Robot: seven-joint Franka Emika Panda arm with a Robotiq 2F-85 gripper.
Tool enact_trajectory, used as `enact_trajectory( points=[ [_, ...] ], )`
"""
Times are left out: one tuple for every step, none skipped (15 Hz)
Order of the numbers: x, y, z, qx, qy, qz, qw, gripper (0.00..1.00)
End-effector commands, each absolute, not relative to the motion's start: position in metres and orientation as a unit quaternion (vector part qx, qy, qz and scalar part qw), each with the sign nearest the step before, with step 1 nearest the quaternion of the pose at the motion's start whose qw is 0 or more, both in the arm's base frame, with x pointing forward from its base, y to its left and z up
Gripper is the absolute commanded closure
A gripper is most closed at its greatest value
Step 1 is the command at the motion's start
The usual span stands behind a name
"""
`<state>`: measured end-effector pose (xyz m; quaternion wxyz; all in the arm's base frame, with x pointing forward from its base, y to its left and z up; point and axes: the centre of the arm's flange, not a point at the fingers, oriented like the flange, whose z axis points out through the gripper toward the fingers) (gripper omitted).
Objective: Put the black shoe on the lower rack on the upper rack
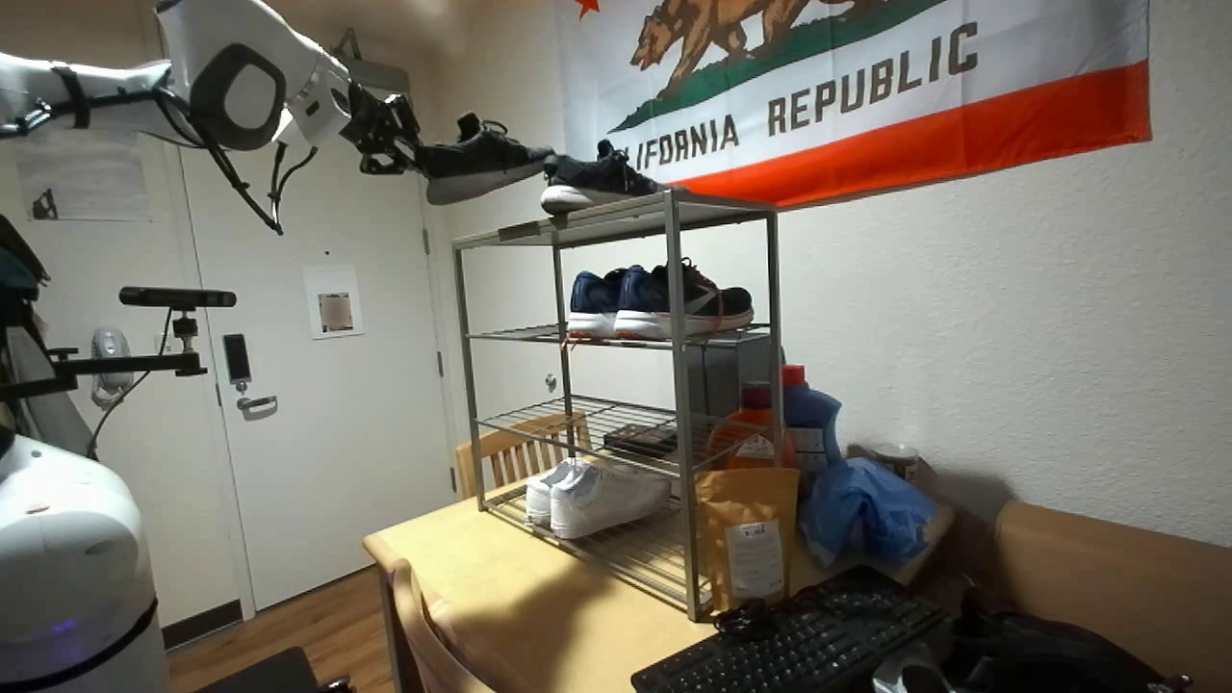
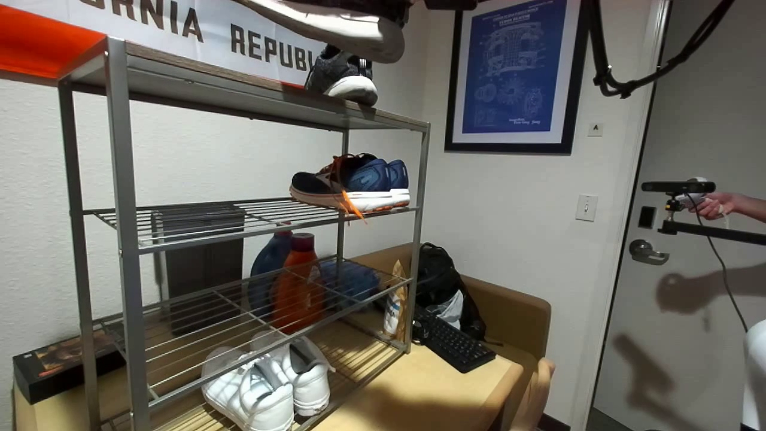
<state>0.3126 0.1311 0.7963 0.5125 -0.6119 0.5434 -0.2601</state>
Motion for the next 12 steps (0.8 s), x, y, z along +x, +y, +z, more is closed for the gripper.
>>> enact_trajectory(
  points=[
    [0.326, 0.121, 0.818, -0.603, 0.557, -0.238, 0.519, 0.94],
    [0.330, 0.120, 0.818, -0.605, 0.561, -0.235, 0.515, 0.94],
    [0.335, 0.120, 0.819, -0.607, 0.563, -0.230, 0.512, 0.94],
    [0.340, 0.122, 0.818, -0.610, 0.565, -0.226, 0.508, 0.94],
    [0.347, 0.124, 0.817, -0.614, 0.567, -0.221, 0.503, 0.94],
    [0.352, 0.126, 0.817, -0.618, 0.569, -0.215, 0.498, 0.94],
    [0.359, 0.129, 0.817, -0.621, 0.572, -0.209, 0.493, 0.94],
    [0.365, 0.131, 0.817, -0.624, 0.574, -0.205, 0.490, 0.94],
    [0.370, 0.132, 0.819, -0.625, 0.576, -0.201, 0.488, 0.94],
    [0.373, 0.133, 0.821, -0.625, 0.577, -0.198, 0.487, 0.94],
    [0.374, 0.133, 0.825, -0.625, 0.577, -0.196, 0.488, 0.94],
    [0.375, 0.132, 0.829, -0.623, 0.578, -0.195, 0.489, 0.94]
  ],
)
